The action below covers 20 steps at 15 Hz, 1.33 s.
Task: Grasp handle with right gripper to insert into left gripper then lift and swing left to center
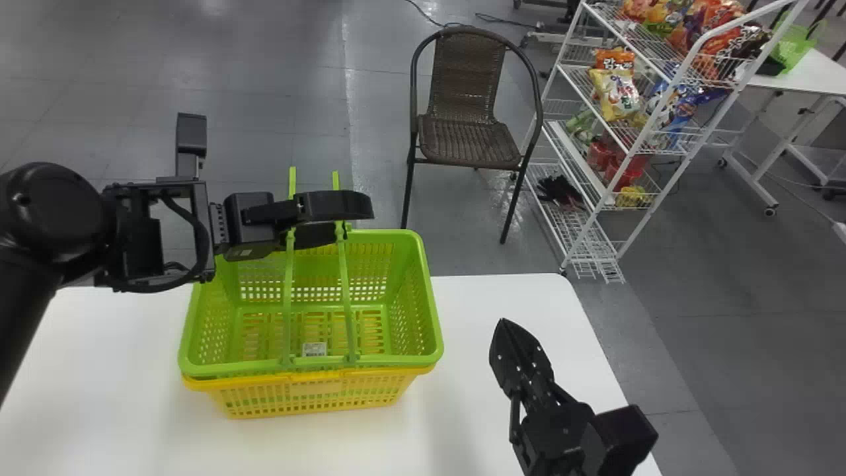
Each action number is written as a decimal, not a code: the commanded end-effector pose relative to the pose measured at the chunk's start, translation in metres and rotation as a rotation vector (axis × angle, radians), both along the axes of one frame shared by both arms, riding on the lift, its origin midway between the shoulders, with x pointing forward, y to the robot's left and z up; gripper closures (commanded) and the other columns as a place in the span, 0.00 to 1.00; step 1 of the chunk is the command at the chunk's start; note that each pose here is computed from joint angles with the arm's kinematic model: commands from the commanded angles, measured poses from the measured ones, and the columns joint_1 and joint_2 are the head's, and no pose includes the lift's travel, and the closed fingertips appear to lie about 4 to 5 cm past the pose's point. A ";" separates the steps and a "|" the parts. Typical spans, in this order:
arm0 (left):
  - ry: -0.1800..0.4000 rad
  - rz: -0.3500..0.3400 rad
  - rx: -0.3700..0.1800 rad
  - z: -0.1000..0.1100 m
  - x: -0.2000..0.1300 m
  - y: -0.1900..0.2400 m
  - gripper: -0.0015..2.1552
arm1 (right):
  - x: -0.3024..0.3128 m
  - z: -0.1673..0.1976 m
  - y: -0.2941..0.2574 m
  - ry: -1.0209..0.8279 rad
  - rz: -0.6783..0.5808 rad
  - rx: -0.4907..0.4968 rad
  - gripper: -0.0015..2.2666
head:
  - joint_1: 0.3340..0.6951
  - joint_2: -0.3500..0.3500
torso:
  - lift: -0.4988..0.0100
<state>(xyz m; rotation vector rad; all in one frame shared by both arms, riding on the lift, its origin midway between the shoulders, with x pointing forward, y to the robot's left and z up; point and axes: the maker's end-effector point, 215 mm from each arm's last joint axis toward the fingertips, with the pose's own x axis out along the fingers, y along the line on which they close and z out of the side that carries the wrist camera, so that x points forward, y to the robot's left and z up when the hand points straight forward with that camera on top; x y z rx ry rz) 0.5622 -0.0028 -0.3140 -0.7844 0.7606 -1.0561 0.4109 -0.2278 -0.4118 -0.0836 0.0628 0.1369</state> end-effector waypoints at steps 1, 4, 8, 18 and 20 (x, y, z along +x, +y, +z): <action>0.008 -0.009 -0.018 0.007 -0.002 -0.001 0.06 | -0.025 -0.005 -0.014 -0.008 -0.015 0.005 0.04 | 1.00 0.13 | 0.98; 0.043 -0.046 -0.039 0.018 -0.010 -0.005 0.06 | -0.052 -0.006 -0.021 -0.029 -0.014 -0.005 0.02 | 1.00 0.10 | 0.98; 0.105 -0.087 -0.037 0.031 -0.020 -0.003 0.06 | -0.079 -0.020 -0.037 -0.038 -0.034 -0.019 0.02 | 1.00 0.05 | 0.98; 0.201 -0.123 -0.050 0.080 0.004 0.000 0.06 | -0.104 -0.042 -0.045 -0.035 -0.040 -0.011 0.02 | 1.00 0.02 | 0.98; 0.199 -0.137 -0.056 0.098 0.006 0.002 0.06 | -0.106 -0.039 -0.047 -0.047 -0.043 -0.010 0.02 | 1.00 0.01 | 0.98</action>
